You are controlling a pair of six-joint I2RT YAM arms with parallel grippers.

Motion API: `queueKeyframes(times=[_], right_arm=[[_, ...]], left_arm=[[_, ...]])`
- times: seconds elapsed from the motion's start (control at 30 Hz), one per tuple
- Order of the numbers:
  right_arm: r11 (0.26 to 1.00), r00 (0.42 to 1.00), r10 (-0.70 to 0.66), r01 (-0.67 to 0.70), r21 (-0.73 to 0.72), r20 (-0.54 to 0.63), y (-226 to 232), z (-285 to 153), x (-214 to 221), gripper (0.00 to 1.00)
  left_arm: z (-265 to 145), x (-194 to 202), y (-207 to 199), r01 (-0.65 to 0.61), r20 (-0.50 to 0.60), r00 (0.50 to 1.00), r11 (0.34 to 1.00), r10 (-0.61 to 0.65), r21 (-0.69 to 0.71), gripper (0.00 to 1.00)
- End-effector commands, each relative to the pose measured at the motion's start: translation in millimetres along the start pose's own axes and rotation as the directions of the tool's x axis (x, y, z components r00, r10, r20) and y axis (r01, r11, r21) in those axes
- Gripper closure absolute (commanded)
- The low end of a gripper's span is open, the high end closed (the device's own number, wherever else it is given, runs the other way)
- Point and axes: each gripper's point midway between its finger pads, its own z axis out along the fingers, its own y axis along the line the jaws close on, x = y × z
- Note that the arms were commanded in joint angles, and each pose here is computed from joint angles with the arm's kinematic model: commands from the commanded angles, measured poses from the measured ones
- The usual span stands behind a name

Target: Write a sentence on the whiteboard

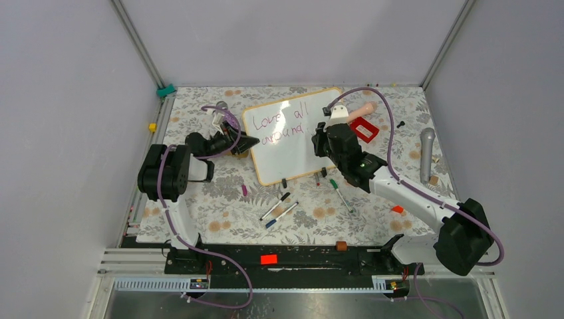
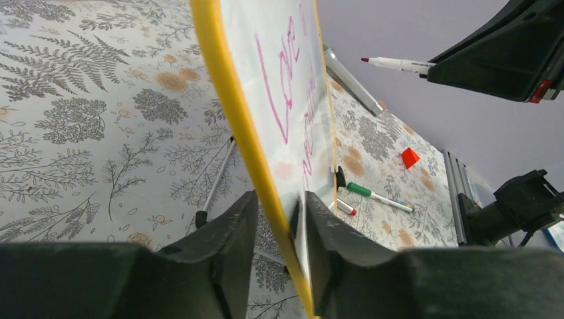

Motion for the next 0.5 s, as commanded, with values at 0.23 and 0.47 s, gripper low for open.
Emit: queueKeyframes(times=[0.23, 0.47], right_arm=[[1.0, 0.997, 0.015, -0.013, -0.023, 0.072, 2.1, -0.8, -16.1, 1.0], [1.0, 0.997, 0.008, -0.006, -0.017, 0.077, 0.4, 0.8, -14.5, 1.0]], left_arm=[[-5.5, 5.5, -9.4, -0.059, -0.041, 0.997, 0.996, 0.061, 0.062, 0.41], [-14.7, 0.5, -5.8, -0.047, -0.022, 0.999, 0.999, 0.048, 0.025, 0.2]])
